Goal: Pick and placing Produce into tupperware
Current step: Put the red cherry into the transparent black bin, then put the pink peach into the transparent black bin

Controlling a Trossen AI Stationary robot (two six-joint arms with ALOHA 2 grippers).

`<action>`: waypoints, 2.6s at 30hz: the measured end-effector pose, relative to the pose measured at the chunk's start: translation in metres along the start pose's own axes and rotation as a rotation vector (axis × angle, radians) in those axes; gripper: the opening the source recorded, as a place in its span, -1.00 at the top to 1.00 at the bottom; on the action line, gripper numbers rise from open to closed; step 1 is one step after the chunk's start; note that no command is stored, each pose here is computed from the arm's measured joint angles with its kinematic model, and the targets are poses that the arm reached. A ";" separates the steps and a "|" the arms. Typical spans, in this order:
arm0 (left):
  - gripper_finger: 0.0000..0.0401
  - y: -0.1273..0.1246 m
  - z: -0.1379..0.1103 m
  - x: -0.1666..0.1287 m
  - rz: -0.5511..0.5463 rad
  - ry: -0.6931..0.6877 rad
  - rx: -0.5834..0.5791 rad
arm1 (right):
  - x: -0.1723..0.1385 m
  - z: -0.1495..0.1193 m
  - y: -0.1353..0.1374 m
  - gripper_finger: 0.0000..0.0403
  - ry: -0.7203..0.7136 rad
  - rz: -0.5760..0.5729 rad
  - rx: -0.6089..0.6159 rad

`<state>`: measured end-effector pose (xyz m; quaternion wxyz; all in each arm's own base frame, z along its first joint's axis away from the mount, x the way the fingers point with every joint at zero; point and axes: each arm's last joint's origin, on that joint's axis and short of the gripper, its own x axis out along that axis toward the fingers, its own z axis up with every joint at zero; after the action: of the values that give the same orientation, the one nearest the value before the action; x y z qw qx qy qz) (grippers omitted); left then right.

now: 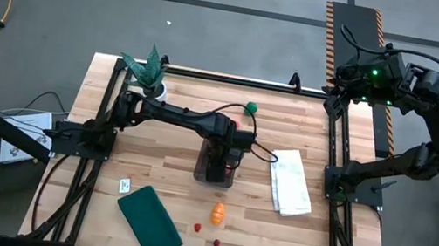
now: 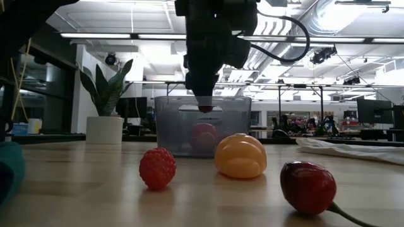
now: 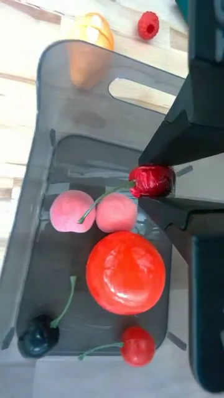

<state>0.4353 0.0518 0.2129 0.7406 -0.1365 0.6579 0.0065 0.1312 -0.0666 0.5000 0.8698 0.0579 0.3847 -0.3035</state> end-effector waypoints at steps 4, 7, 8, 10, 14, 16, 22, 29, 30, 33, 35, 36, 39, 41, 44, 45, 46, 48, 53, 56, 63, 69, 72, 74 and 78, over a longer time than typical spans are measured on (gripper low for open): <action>0.44 0.000 0.000 0.000 -0.004 0.001 0.000 | 0.000 0.000 0.000 0.31 0.000 0.000 0.000; 0.33 0.000 0.000 0.000 -0.006 0.005 -0.001 | 0.000 0.000 0.000 0.31 0.000 0.000 0.000; 0.30 0.000 -0.001 0.000 -0.007 0.009 0.000 | 0.000 0.000 0.000 0.31 0.000 0.000 0.000; 0.27 0.000 -0.002 0.000 -0.008 0.021 0.011 | 0.000 0.000 0.000 0.31 0.000 0.000 -0.001; 0.30 0.004 -0.004 -0.007 -0.002 0.055 0.022 | 0.000 0.000 0.000 0.31 0.000 0.000 -0.010; 0.33 0.007 -0.005 -0.010 0.000 0.061 0.019 | 0.000 0.000 0.000 0.31 0.000 0.000 -0.010; 0.41 0.021 -0.002 -0.026 0.004 0.047 -0.009 | 0.000 0.000 0.000 0.31 0.000 0.000 -0.010; 0.48 0.041 0.002 -0.055 0.008 -0.004 -0.029 | 0.000 0.000 0.000 0.31 0.000 0.000 -0.008; 0.48 0.044 0.002 -0.059 0.009 -0.009 -0.035 | 0.000 0.000 0.000 0.31 0.000 0.000 -0.008; 0.50 0.053 0.001 -0.075 0.012 -0.018 -0.047 | 0.001 0.001 0.001 0.31 -0.003 0.038 -0.006; 0.51 0.057 -0.002 -0.087 0.014 -0.015 -0.052 | 0.004 0.003 0.003 0.31 0.000 0.084 -0.017; 0.52 0.058 -0.004 -0.094 0.015 -0.011 -0.049 | 0.005 0.004 0.004 0.31 0.004 0.097 -0.022; 0.54 0.063 -0.006 -0.116 0.024 -0.053 -0.041 | 0.018 0.004 0.008 0.31 0.029 0.113 -0.029; 0.56 0.066 -0.008 -0.130 0.030 -0.104 -0.043 | 0.034 0.000 0.012 0.31 0.067 0.124 -0.037; 0.59 0.067 -0.020 -0.151 0.048 -0.149 -0.046 | 0.065 -0.011 0.019 0.31 0.090 0.155 -0.053; 0.60 0.069 -0.024 -0.157 0.066 -0.154 -0.055 | 0.075 -0.017 0.022 0.31 0.093 0.172 -0.054; 0.61 0.071 -0.027 -0.162 0.082 -0.162 -0.061 | 0.086 -0.021 0.025 0.31 0.090 0.184 -0.049; 0.62 0.070 -0.032 -0.171 0.092 -0.186 -0.073 | 0.105 -0.032 0.029 0.31 0.096 0.205 -0.029; 0.67 0.065 -0.052 -0.202 0.133 -0.266 -0.077 | 0.149 -0.058 0.039 0.31 0.151 0.242 0.032; 0.70 0.064 -0.060 -0.213 0.174 -0.293 -0.081 | 0.171 -0.070 0.046 0.31 0.160 0.300 0.087; 0.75 0.060 -0.085 -0.244 0.228 -0.375 -0.093 | 0.204 -0.077 0.056 0.31 0.129 0.385 0.194; 0.76 0.058 -0.113 -0.272 0.252 -0.461 -0.113 | 0.223 -0.066 0.061 0.31 0.128 0.387 0.197; 0.76 0.059 -0.126 -0.279 0.265 -0.473 -0.137 | 0.236 -0.061 0.064 0.31 0.140 0.388 0.202; 0.76 0.061 -0.138 -0.278 0.276 -0.456 -0.157 | 0.245 -0.058 0.066 0.31 0.156 0.387 0.205; 0.76 0.065 -0.165 -0.264 0.273 -0.381 -0.209 | 0.261 -0.050 0.071 0.31 0.191 0.384 0.206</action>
<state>0.2271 0.1249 0.4419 0.8254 -0.1184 0.5145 0.1998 0.2752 -0.1187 0.2717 0.8608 0.2470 0.4140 -0.1633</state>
